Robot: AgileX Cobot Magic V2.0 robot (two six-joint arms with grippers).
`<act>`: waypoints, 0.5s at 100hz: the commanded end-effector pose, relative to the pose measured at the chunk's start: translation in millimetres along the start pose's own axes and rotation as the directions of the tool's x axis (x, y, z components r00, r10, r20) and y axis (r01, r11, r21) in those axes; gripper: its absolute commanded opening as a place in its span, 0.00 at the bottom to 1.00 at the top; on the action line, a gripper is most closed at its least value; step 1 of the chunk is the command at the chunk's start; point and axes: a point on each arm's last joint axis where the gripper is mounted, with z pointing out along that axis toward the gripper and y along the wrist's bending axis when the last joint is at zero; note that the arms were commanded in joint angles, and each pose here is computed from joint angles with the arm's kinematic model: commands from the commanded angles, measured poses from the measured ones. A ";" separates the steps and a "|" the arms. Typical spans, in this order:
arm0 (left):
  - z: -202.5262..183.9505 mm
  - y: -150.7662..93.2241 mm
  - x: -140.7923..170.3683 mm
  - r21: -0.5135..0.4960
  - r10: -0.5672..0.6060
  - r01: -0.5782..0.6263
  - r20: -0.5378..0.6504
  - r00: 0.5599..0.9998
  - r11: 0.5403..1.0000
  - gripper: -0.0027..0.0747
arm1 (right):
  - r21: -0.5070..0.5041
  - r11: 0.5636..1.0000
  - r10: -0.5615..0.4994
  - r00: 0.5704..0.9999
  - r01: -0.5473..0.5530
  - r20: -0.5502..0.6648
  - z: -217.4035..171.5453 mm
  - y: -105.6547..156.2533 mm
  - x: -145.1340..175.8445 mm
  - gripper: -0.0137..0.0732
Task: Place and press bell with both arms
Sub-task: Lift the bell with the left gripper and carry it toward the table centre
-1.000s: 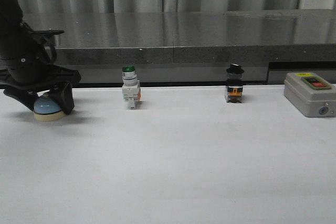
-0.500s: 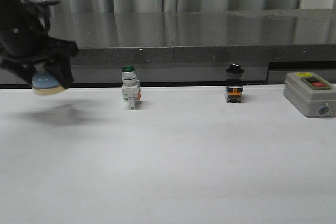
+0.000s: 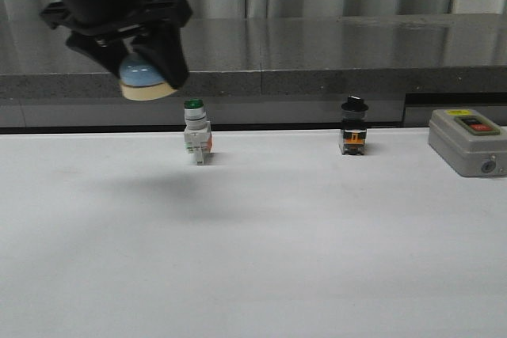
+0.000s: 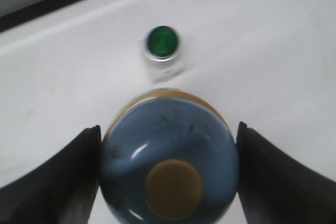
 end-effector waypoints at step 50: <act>40.9 -102.4 1.0 0.131 0.166 -0.180 0.114 0.980 0.975 0.06 | -0.008 1.000 -0.011 0.993 0.012 0.116 -2.5 0.8 -13.4 0.09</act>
